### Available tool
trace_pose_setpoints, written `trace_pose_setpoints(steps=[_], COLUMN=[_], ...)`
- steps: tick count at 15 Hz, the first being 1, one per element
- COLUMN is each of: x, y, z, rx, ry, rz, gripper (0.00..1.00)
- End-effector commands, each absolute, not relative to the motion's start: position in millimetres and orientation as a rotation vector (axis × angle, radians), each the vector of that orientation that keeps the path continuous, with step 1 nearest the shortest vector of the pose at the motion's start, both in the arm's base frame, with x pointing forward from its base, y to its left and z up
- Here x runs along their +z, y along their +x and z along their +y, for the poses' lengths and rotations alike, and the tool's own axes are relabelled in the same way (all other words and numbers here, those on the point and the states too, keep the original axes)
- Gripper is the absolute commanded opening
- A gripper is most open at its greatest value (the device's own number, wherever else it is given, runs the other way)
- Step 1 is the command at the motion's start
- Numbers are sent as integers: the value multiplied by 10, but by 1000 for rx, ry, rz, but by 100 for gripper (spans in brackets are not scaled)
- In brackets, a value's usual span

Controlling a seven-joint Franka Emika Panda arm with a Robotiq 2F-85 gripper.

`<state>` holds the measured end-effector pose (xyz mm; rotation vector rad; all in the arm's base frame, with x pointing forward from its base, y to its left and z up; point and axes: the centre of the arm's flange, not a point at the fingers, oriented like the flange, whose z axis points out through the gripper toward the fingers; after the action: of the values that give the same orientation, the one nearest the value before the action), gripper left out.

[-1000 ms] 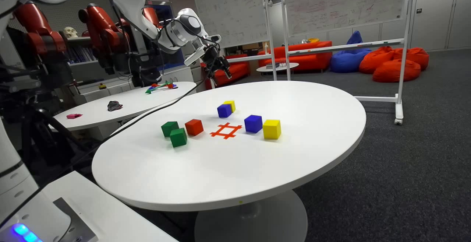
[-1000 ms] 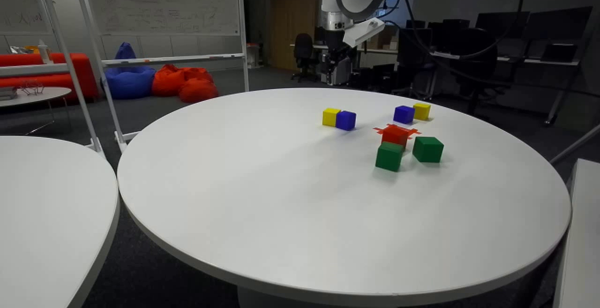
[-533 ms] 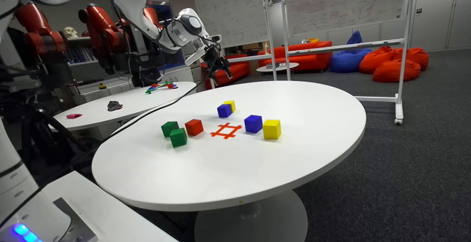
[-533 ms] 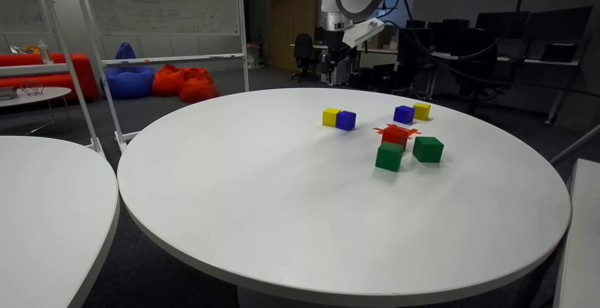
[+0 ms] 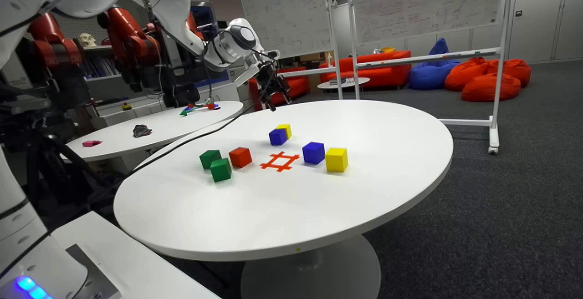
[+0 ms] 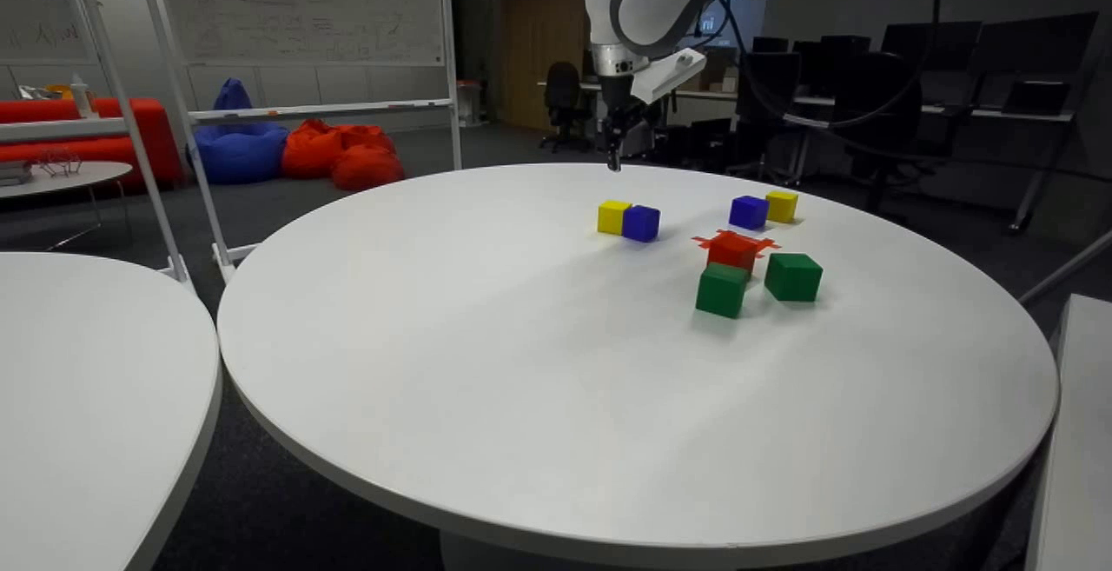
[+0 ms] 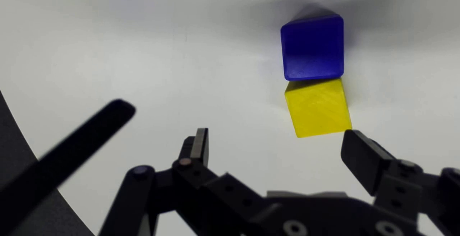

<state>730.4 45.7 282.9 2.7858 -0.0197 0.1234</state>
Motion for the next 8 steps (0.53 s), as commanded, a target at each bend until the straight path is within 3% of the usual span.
trace_pose_setpoints(steps=[1,8], x=[2749,2493], y=[7488,7574], z=[381,331], rx=[78,29], ry=[2783,2776], rz=[3,20], gripper=[100,100])
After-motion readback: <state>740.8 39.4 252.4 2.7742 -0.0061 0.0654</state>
